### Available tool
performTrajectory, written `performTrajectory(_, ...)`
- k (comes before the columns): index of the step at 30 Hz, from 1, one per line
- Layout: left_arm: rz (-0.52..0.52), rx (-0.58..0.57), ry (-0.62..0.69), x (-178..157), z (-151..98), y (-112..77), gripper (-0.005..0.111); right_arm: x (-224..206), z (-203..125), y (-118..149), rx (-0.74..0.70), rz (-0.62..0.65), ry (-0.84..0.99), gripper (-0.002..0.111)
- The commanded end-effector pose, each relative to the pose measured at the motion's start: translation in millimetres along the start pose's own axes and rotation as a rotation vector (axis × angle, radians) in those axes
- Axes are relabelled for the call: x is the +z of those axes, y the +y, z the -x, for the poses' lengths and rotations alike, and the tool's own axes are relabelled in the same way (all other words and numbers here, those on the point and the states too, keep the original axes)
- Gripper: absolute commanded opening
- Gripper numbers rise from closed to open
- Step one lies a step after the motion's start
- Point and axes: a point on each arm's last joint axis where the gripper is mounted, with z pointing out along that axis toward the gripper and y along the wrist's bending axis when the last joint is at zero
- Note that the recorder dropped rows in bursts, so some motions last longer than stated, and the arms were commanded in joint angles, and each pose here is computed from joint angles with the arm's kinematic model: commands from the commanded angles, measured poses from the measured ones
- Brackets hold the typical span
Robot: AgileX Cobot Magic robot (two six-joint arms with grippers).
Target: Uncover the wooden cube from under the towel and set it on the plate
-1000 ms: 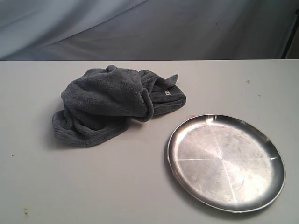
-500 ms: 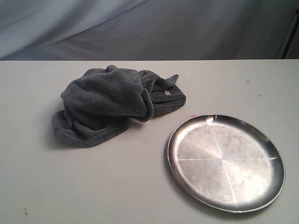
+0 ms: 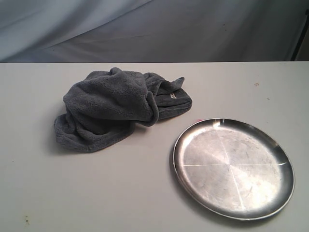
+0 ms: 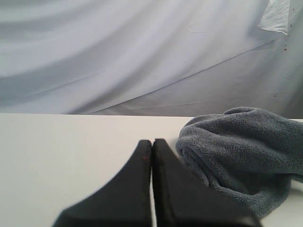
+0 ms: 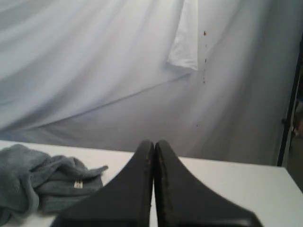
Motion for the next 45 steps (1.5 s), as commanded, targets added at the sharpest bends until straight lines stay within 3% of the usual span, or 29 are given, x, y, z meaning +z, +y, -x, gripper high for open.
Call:
performTrajectory(1, -0.001, -0.002, 0.001, 0, -1, 0.0, 0.001, 16, 7, 1, 0.011, 0.021, 0.180, 0.000)
performTrajectory(6, -0.001, -0.002, 0.001, 0, -1, 0.0, 0.001, 50, 13, 5, 0.046, 0.067, 0.486, 0.000)
performTrajectory(11, -0.001, 0.000, 0.001, 0, -1, 0.0, 0.001, 111, 14, 26, 0.124, 0.317, 0.854, 0.000)
performTrajectory(18, -0.001, -0.002, 0.001, 0, -1, 0.0, 0.001, 206, -15, 53, 0.124, 0.468, 1.168, 0.000)
performTrajectory(22, -0.001, -0.002, 0.001, 0, -1, 0.0, 0.001, 246, -34, 86, 0.068, 0.547, 1.234, 0.000)
performTrajectory(32, -0.001, 0.002, 0.001, 0, -1, 0.0, 0.001, 289, -71, 155, -0.093, 0.733, 1.279, 0.000)
performTrajectory(39, -0.001, -0.002, 0.001, 0, -1, 0.0, 0.001, 289, -91, 174, -0.128, 0.776, 1.341, 0.000)
performTrajectory(45, -0.001, -0.002, 0.001, 0, -1, 0.0, 0.001, 299, -94, 176, -0.087, 0.720, 1.268, 0.000)
